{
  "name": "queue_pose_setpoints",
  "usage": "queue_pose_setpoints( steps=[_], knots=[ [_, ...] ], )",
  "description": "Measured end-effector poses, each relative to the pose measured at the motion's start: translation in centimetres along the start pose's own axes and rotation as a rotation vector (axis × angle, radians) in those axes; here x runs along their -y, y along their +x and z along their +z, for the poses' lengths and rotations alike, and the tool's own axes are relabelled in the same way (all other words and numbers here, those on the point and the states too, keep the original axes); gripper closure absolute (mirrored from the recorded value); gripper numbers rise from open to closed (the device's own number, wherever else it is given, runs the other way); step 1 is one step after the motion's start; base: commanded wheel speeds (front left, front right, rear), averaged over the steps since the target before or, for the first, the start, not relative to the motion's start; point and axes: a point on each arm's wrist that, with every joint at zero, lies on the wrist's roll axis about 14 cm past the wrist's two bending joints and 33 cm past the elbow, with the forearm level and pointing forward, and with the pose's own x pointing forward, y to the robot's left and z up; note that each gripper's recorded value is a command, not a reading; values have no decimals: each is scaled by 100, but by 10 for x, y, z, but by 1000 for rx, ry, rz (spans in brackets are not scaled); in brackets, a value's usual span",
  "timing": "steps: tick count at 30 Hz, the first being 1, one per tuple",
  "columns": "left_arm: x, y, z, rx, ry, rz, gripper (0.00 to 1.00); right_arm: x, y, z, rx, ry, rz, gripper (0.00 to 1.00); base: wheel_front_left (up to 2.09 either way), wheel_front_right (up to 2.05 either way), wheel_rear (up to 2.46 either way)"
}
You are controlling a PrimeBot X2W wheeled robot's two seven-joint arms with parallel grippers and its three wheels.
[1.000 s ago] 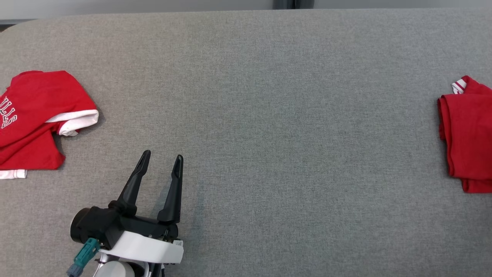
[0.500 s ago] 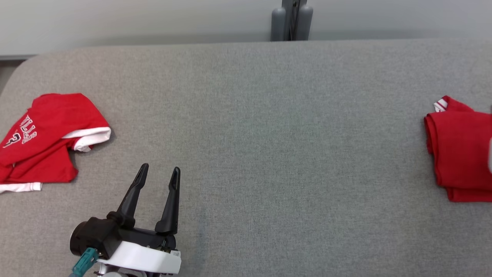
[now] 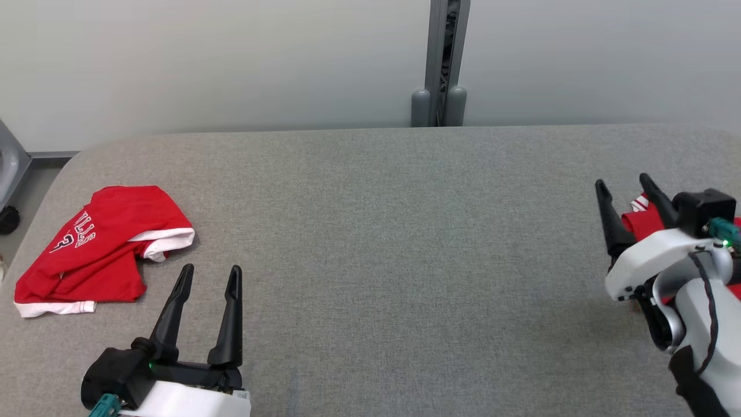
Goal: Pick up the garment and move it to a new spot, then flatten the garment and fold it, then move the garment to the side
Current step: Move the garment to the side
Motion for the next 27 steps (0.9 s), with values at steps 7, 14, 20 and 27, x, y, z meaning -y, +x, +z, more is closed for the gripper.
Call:
queue_pose_setpoints(
  steps=[7, 14, 20, 27],
  knots=[
    [-2, -6, 6, 15, 3, 8, 0, -42, -30, 1, 88, 124, 68, 0, 0, 0, 0],
    [-7, -11, 0, -6, 3, 25, 0, -72, -61, -16, 91, 192, 80, 0, 0, 0, 0],
    [-7, -17, -12, -44, -1, 28, 0, -77, -79, -33, 62, 199, 48, 0, 0, 0, 0],
    [-7, -19, -17, -61, 1, 28, 0, -74, -86, -34, 64, 187, 23, 0, 0, 0, 0]
  ],
)
